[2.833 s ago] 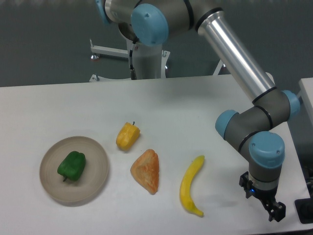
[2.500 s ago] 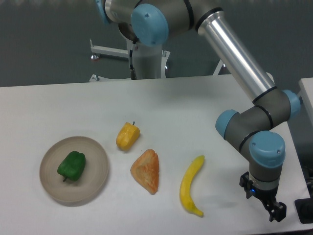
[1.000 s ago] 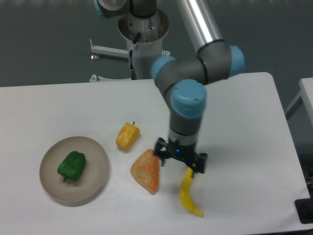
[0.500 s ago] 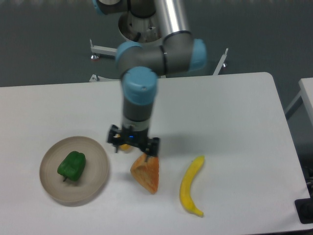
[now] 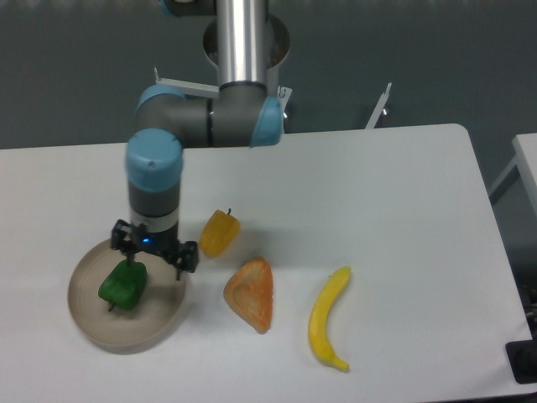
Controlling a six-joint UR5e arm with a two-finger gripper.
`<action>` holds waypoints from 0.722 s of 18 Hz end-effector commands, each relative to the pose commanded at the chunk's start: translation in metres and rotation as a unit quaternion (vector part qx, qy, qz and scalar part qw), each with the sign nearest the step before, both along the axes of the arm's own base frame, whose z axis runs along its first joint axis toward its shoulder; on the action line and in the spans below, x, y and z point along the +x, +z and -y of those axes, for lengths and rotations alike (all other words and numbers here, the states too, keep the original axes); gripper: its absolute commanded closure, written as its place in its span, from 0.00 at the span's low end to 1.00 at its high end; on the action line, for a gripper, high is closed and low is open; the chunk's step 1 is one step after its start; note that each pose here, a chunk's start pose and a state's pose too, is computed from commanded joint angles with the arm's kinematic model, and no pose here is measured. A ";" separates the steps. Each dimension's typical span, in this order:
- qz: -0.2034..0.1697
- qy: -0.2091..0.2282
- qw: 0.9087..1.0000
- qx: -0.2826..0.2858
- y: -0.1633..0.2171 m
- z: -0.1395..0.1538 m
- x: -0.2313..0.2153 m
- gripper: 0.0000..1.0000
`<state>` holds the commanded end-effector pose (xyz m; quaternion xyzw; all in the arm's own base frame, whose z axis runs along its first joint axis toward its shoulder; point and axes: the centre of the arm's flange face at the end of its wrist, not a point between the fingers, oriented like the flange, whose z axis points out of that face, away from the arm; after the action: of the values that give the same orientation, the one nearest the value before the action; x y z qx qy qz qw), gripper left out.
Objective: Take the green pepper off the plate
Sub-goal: 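Swing the open gripper over the green pepper on the plate, then lower the gripper onto the green pepper and close on it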
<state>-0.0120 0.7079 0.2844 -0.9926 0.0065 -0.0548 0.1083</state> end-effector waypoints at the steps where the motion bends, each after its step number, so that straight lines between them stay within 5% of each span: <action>1: 0.000 -0.003 1.000 -0.001 -0.001 0.001 0.005 0.00; 13: -0.002 -0.011 1.000 -0.001 -0.023 -0.004 0.014 0.00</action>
<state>0.0021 0.7117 0.2612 -0.9927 0.0177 -0.0538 0.1065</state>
